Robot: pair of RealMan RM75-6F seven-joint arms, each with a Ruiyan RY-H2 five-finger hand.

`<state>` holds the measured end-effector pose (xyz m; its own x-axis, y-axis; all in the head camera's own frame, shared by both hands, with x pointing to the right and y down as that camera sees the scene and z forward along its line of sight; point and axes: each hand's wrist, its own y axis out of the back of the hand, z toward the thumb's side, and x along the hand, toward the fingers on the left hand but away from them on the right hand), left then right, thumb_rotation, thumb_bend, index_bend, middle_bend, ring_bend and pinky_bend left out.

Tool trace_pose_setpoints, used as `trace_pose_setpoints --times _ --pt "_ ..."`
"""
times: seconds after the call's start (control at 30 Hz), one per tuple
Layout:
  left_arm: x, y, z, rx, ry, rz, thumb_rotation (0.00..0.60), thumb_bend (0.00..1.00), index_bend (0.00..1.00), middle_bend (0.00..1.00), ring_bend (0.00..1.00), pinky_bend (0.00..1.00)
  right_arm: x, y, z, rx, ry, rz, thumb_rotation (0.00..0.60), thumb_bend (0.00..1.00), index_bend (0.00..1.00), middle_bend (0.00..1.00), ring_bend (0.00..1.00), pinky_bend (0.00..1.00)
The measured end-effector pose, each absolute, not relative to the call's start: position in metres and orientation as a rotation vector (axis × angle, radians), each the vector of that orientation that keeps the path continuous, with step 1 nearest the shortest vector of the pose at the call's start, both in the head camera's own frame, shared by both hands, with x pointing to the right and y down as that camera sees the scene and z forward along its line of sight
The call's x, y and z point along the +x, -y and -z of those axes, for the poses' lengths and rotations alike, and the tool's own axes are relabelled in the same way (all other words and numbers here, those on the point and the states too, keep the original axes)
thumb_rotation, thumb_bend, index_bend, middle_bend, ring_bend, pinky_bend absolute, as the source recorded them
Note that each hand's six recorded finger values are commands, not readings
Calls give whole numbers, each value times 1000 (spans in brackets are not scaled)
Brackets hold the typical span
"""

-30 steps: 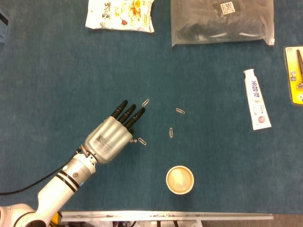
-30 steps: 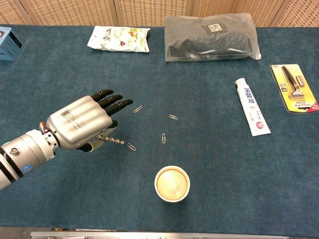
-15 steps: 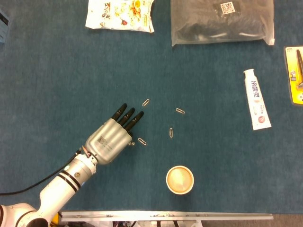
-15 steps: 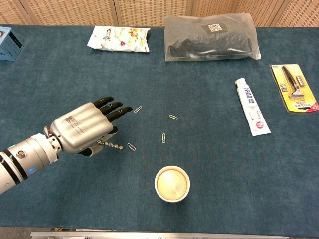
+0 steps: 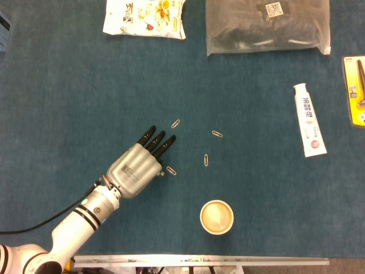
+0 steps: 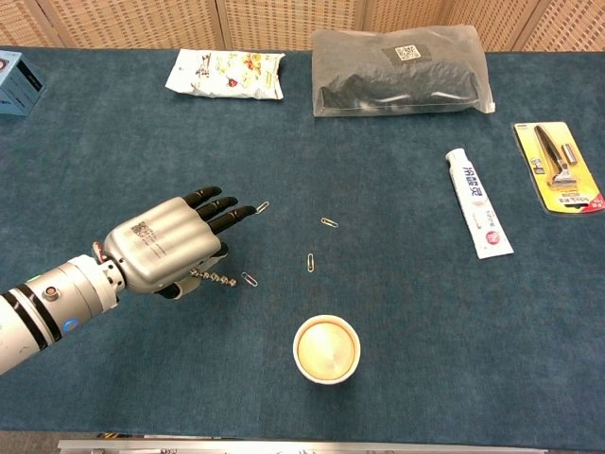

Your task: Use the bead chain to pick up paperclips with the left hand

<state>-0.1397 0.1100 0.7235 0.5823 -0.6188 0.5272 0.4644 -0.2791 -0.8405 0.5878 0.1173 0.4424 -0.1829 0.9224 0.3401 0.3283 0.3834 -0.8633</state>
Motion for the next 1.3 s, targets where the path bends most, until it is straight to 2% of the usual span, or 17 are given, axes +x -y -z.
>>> trace_pose_setpoints --times 0.5,1.3 --pt "-135 -105 -731 -1522 -119 1064 600 346 631 0 0 53 590 -118 -440 -1098 1733 -794 600 631 440 355 202 333" --pt "-143 -81 -717 -1451 -159 1106 600 346 631 0 0 52 591 -120 -438 -1098 1742 -779 600 631 440 355 202 333"
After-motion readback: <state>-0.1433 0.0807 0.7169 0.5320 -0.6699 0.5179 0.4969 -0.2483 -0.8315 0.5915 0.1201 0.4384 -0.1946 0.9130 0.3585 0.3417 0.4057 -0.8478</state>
